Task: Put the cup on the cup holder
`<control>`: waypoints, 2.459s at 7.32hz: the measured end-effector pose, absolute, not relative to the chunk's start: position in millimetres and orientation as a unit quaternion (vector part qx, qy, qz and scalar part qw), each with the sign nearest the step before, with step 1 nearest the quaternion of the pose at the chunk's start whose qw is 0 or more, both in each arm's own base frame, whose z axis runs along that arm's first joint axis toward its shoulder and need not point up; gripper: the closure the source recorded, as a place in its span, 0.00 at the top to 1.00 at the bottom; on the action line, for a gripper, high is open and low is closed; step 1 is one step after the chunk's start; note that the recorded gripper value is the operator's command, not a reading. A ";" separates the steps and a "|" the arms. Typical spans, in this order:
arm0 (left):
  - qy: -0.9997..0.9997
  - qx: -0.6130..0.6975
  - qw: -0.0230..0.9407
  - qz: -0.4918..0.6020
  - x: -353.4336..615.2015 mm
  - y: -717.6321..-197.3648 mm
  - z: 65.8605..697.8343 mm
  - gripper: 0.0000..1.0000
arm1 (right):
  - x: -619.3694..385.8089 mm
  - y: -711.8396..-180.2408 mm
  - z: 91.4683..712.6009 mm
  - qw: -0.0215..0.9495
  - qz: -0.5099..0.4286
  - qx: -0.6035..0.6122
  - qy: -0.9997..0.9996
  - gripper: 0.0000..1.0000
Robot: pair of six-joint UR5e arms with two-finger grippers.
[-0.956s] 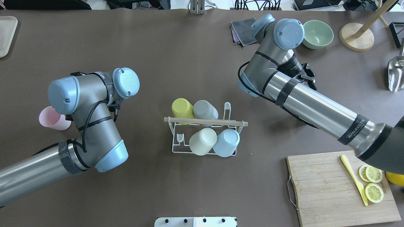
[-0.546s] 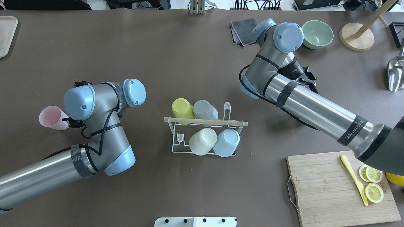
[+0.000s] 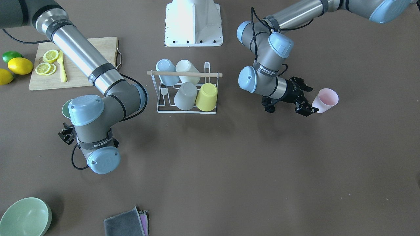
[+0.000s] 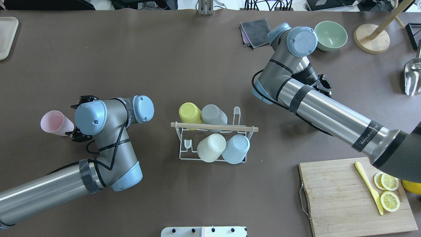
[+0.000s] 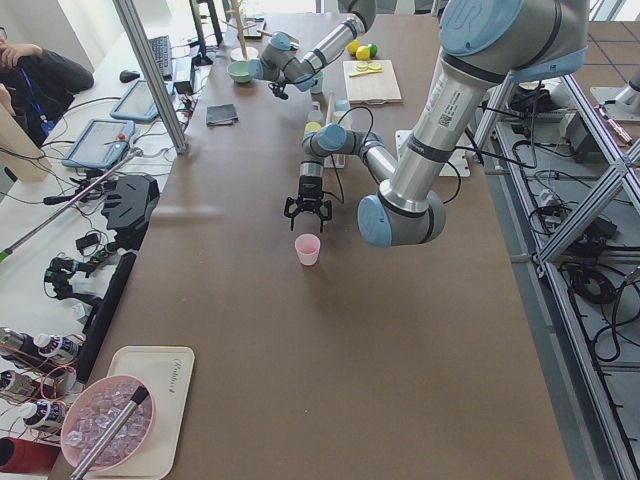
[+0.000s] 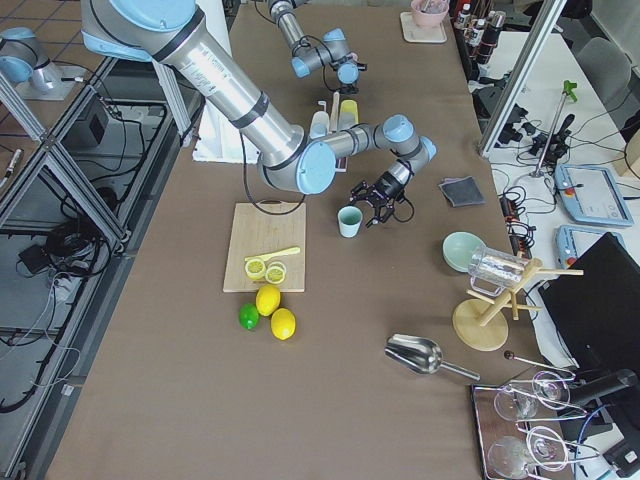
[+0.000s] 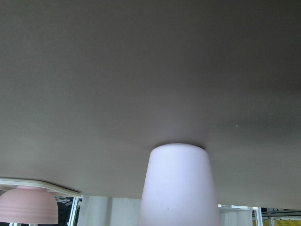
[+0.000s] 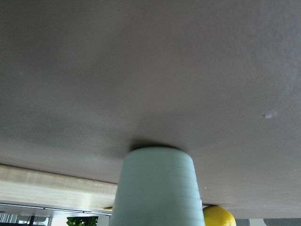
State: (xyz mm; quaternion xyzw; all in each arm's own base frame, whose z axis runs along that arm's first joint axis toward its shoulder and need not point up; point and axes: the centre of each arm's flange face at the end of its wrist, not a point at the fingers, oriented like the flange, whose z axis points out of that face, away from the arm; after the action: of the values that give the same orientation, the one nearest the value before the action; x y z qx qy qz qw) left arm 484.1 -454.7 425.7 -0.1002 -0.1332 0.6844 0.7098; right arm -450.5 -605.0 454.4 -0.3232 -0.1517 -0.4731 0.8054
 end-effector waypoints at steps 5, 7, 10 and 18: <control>-0.142 -0.106 0.701 0.690 473.9 -447.5 464.7 0.98 | -446.5 -605.7 475.7 0.796 -0.463 -0.346 -0.179 1.00; -0.144 -0.099 0.701 0.691 469.8 -448.6 472.1 0.98 | -447.0 -605.4 476.0 0.792 -0.467 -0.346 -0.188 1.00; -0.140 -0.085 0.700 0.695 457.2 -451.5 487.6 0.98 | -445.4 -603.3 477.7 0.780 -0.481 -0.349 -0.196 1.00; -0.126 -0.045 0.689 0.712 411.8 -446.9 499.1 0.10 | -452.1 -587.6 476.0 0.763 -0.494 -0.367 -0.199 0.84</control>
State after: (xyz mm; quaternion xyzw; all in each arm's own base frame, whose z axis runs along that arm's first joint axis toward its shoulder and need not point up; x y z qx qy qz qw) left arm 411.8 -446.9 499.1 -0.0454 -0.1261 0.7121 0.6892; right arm -452.1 -587.6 476.0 -0.3668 -0.1994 -0.4936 0.7629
